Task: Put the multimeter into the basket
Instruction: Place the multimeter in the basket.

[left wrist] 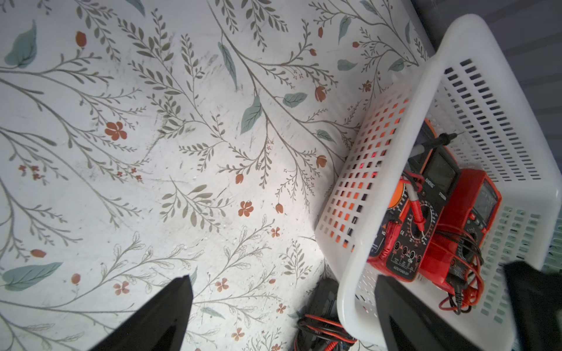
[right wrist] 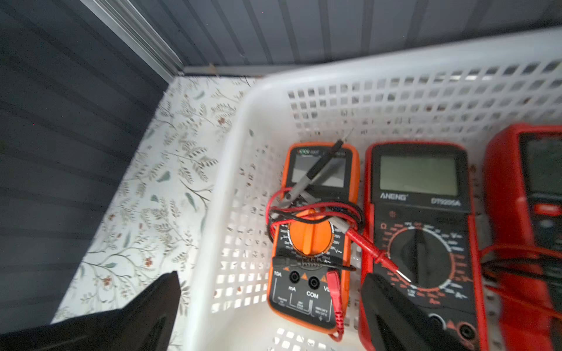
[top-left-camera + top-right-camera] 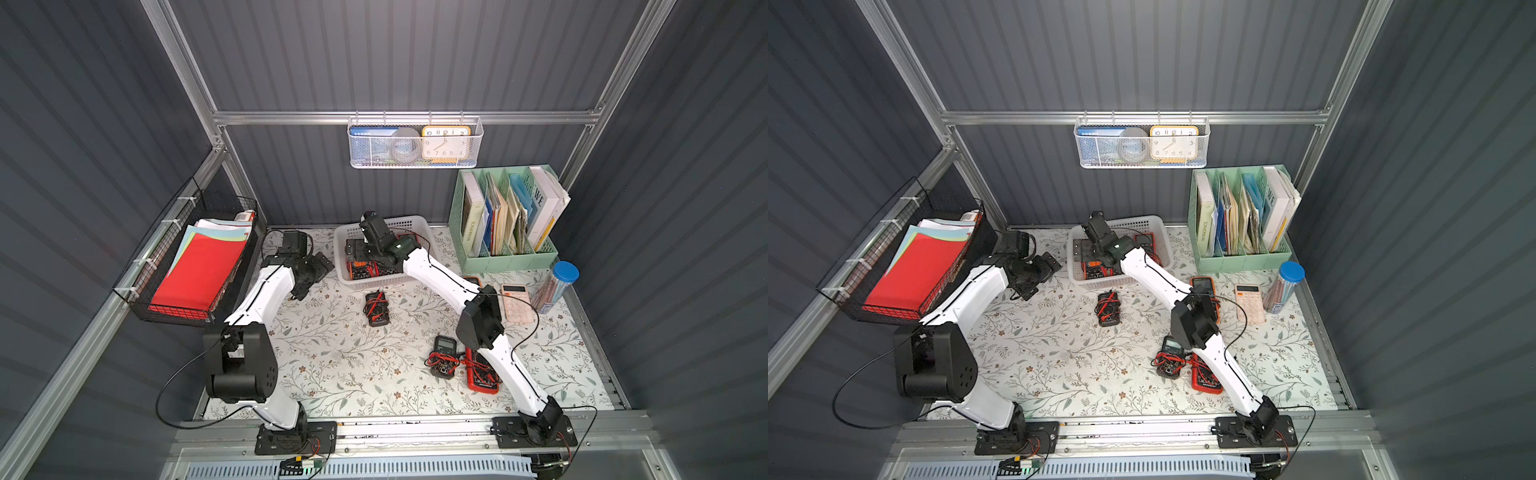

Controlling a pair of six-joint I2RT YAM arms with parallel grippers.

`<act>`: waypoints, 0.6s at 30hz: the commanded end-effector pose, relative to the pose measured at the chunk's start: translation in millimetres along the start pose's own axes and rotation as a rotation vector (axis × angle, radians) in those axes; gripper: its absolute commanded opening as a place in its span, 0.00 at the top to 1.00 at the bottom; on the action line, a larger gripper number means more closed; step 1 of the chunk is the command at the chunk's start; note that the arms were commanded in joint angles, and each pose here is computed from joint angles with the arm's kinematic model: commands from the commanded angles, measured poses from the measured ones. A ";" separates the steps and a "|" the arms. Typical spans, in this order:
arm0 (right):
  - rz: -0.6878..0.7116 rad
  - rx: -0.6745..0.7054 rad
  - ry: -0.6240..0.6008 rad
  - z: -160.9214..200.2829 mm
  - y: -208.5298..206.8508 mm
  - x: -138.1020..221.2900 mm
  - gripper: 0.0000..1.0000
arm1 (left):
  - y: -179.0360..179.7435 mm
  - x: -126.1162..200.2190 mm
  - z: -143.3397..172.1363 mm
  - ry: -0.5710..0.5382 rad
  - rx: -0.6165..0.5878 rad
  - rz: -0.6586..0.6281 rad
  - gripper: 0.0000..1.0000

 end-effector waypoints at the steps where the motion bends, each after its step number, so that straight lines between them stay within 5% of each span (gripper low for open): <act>1: -0.029 0.013 -0.067 -30.5 6.6 41.7 0.01 | -19.4 22.3 -3.6 -0.011 -0.077 0.080 0.01; 9: -0.007 -0.035 -0.034 -30.3 -19.0 115.4 0.01 | -55.9 59.3 38.7 -0.030 -0.315 0.119 0.01; 18: 0.109 -0.195 0.030 27.4 -94.8 175.1 0.01 | -52.7 63.3 106.5 0.002 -0.432 0.139 0.01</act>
Point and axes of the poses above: each gripper's point midway between its finger pads, its own x axis back along the fingers, its own y axis along the line the jaws close on, z = x × y, the point moved 7 cm from there along x, back along the fingers, and after that the axes turned 8 degrees about x, right-handed, at the moved point
